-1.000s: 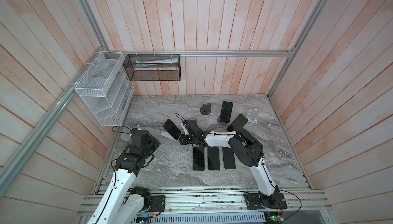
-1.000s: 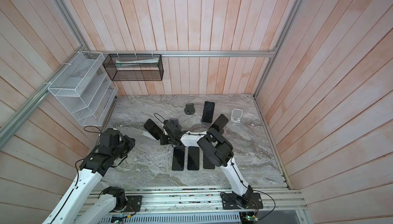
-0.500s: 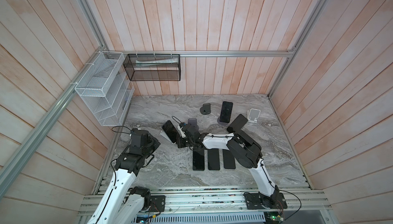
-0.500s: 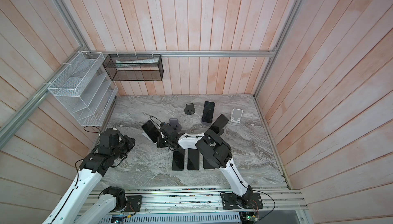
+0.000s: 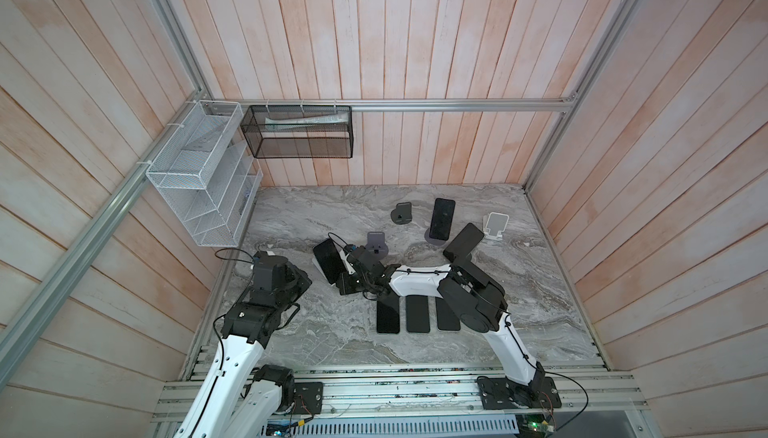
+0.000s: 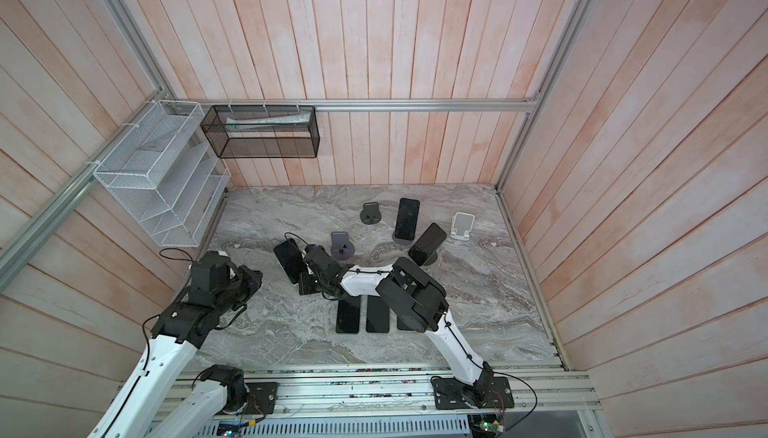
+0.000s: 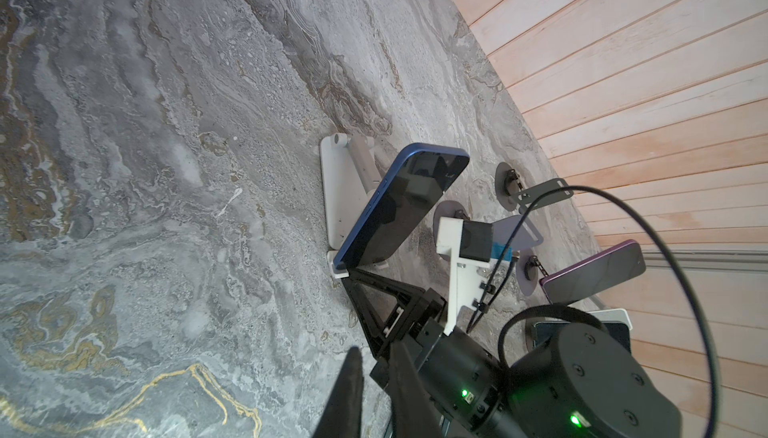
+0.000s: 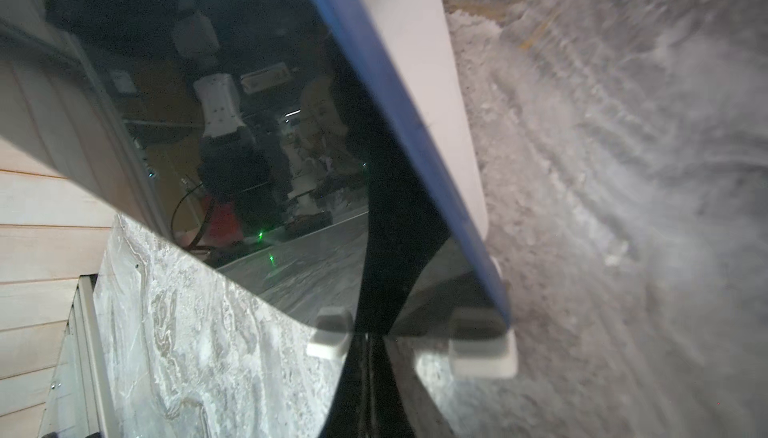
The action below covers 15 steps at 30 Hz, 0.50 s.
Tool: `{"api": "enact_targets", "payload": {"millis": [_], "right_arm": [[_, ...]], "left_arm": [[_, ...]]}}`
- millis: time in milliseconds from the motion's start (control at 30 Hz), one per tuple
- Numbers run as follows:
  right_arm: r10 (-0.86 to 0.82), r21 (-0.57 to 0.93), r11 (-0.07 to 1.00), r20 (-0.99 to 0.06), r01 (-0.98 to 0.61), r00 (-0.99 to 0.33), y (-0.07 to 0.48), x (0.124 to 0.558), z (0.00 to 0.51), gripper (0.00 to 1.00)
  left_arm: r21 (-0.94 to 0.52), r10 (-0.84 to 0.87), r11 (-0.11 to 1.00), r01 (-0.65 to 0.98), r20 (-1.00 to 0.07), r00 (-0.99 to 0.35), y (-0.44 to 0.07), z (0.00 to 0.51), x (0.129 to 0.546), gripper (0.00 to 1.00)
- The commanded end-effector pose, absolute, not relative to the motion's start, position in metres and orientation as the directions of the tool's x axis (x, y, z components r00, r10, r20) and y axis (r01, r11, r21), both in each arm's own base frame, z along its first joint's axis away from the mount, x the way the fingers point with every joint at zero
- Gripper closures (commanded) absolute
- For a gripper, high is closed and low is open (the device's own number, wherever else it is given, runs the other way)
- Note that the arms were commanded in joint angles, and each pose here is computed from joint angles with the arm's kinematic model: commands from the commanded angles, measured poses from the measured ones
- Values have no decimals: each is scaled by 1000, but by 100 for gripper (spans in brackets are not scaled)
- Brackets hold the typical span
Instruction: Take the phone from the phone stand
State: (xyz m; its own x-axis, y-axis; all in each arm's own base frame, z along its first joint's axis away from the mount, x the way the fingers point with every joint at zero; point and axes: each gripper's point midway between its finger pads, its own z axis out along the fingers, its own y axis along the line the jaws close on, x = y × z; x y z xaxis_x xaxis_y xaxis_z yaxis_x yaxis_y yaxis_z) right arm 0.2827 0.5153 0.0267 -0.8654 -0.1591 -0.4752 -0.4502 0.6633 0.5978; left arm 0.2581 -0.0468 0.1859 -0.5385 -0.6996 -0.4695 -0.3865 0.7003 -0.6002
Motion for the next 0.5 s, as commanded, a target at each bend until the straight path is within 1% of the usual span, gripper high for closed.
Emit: {"api": "enact_targets", "payload": {"millis": [0,267,400,467], "right_arm": [[-145,609,659,-474,-442,-868,528,275,23,100],[-159,630,625,-476,-461,-865,537,263,35,100],[-146,636,609,-498,-475,-855,526,257,59,100],[-139,631,602,-521,-489,-842,518,254,76,100]], "left_arm": [[-581,-687,715,-388,-481,-546,-43,185,252,83],[-575,-684,721,-388,-498,-533,-39,194,247,83],[-574,-686,720,-390,-502,-526,-37,196,245,83],[-580,-690,715,-391,-494,-528,-39,198,245,80]]}}
